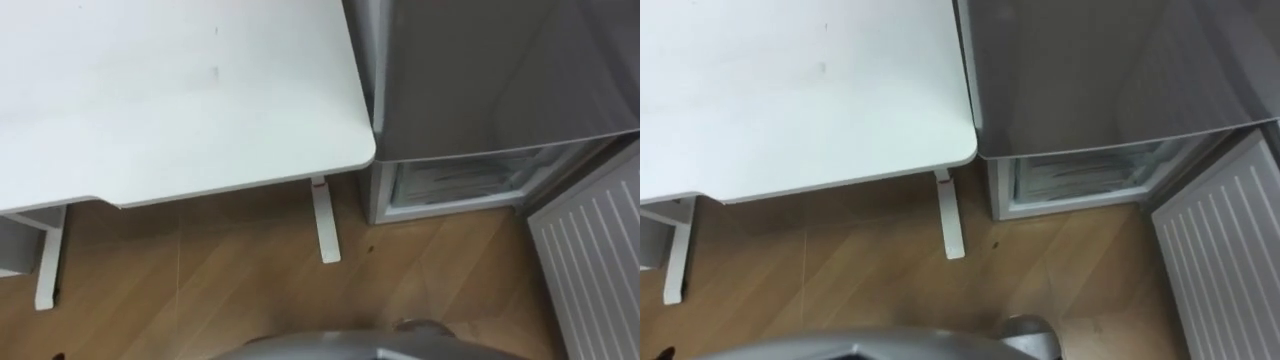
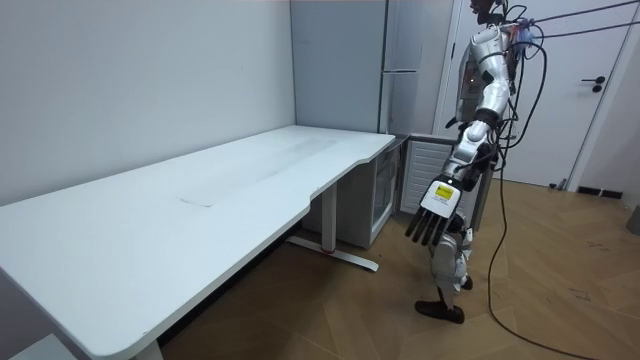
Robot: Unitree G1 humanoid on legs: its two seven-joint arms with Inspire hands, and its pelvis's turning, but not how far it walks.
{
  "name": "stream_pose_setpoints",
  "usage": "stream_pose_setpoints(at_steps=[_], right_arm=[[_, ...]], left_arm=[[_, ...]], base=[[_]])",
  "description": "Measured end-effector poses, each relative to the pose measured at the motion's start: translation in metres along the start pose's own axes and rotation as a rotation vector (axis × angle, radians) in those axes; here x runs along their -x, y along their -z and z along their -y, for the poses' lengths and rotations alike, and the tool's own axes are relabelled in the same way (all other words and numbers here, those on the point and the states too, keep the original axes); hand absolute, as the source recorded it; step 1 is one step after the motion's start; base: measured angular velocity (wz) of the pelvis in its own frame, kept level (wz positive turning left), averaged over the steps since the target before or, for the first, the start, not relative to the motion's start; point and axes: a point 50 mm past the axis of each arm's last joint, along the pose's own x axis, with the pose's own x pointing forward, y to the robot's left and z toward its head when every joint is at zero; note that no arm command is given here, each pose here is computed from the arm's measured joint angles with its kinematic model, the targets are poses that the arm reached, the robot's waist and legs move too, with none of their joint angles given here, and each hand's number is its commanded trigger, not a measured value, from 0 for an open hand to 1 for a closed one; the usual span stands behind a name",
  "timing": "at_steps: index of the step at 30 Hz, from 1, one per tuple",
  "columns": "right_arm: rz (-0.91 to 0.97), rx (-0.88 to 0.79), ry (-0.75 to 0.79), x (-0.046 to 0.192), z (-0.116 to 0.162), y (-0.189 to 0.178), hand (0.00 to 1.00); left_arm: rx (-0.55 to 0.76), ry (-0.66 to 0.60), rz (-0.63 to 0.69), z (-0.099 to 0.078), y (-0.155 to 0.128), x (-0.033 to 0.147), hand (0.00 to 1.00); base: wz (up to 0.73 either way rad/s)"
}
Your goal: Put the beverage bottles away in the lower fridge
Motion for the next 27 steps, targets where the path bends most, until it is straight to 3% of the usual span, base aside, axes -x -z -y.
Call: stream_pose_setpoints(at_steps=[13,21,27], right_arm=[[-0.071,0.27,-0.096,0.0,0.004,0.019,0.0],[-0.165,0.32,-0.202,0.005,0.001,0.064,0.0],[-0.22,0.437,-0.406,0.017,-0.013,0.105,0.0]], left_arm=[[-0.034,0.067,0.015,0.004,-0.019,-0.006,0.0],[-0.057,0.09,0.053,0.004,-0.034,-0.008,0.0],[-0.126,0.138,0.066,0.015,-0.04,-0.01,0.0]], base=[[-0.01],[-0.09],[-0.07]])
